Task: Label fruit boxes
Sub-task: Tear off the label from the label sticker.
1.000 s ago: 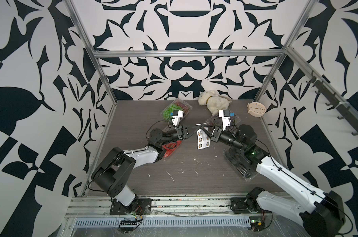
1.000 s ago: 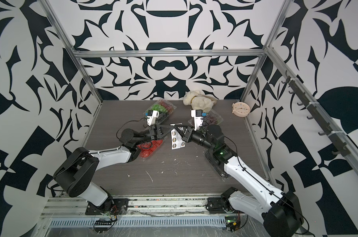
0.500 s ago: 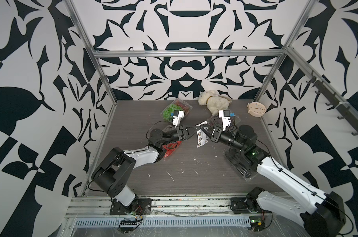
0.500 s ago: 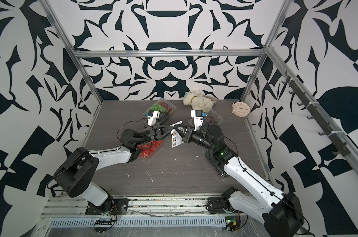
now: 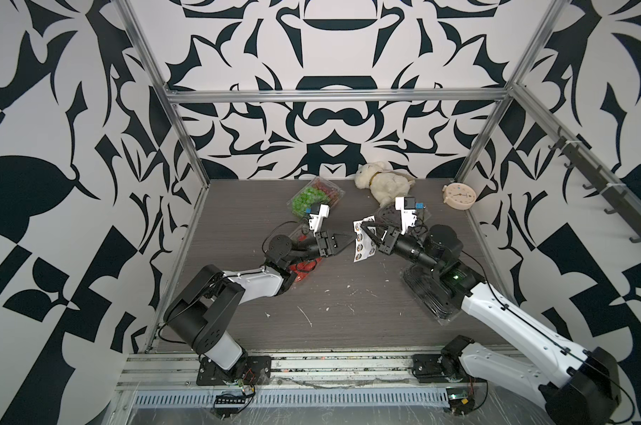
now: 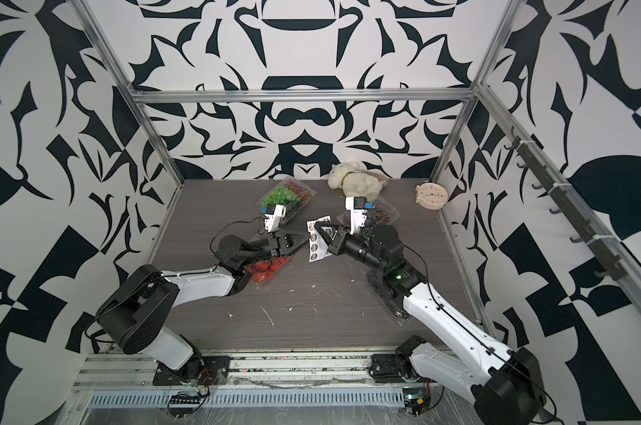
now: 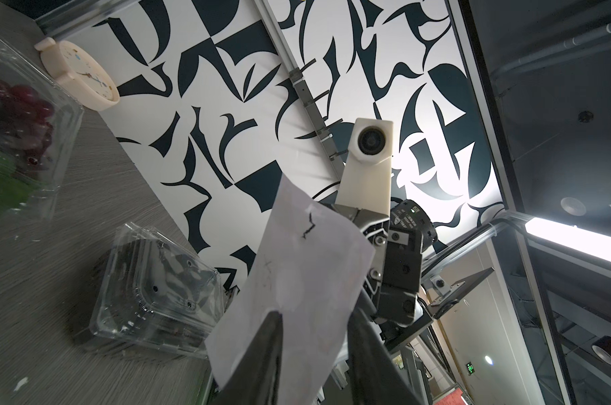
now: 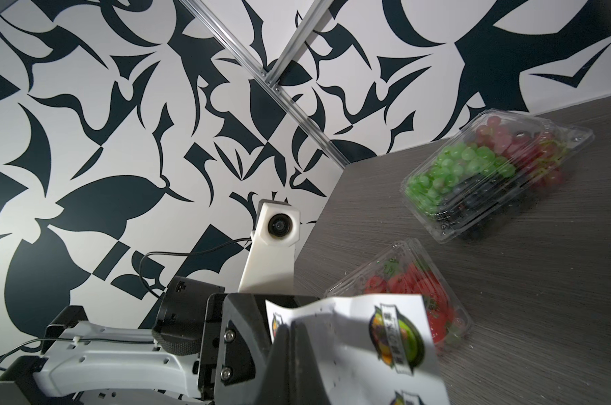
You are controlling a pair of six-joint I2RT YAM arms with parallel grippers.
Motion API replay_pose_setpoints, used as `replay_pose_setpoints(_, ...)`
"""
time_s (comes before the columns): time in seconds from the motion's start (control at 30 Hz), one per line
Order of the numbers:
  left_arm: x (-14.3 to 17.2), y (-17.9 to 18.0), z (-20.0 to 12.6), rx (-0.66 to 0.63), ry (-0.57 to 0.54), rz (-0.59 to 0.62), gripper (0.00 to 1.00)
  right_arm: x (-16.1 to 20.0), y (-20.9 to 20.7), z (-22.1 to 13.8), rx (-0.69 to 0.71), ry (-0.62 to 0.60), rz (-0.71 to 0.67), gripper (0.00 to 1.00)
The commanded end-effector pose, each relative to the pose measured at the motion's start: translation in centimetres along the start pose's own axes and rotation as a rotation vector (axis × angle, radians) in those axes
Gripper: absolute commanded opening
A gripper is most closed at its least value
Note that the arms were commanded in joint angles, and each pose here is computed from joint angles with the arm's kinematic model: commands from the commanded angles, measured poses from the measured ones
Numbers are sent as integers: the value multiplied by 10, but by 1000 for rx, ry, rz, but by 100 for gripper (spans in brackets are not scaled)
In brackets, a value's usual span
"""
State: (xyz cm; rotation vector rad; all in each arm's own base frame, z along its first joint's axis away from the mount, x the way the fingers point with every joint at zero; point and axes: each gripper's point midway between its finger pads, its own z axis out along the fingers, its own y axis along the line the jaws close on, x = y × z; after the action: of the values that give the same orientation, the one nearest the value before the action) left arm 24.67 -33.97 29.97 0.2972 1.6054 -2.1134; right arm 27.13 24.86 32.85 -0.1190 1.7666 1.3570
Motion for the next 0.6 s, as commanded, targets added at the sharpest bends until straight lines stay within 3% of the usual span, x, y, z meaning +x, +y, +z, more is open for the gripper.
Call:
replay_pose_setpoints(0.0,2,-14,-1,34,3,51,35,-11,12,-4,-26,-39,-20,0)
replay_pose_setpoints(0.57,9,-18,11,57,33,57,36,-10,11,-3,-18,-28,-21,0)
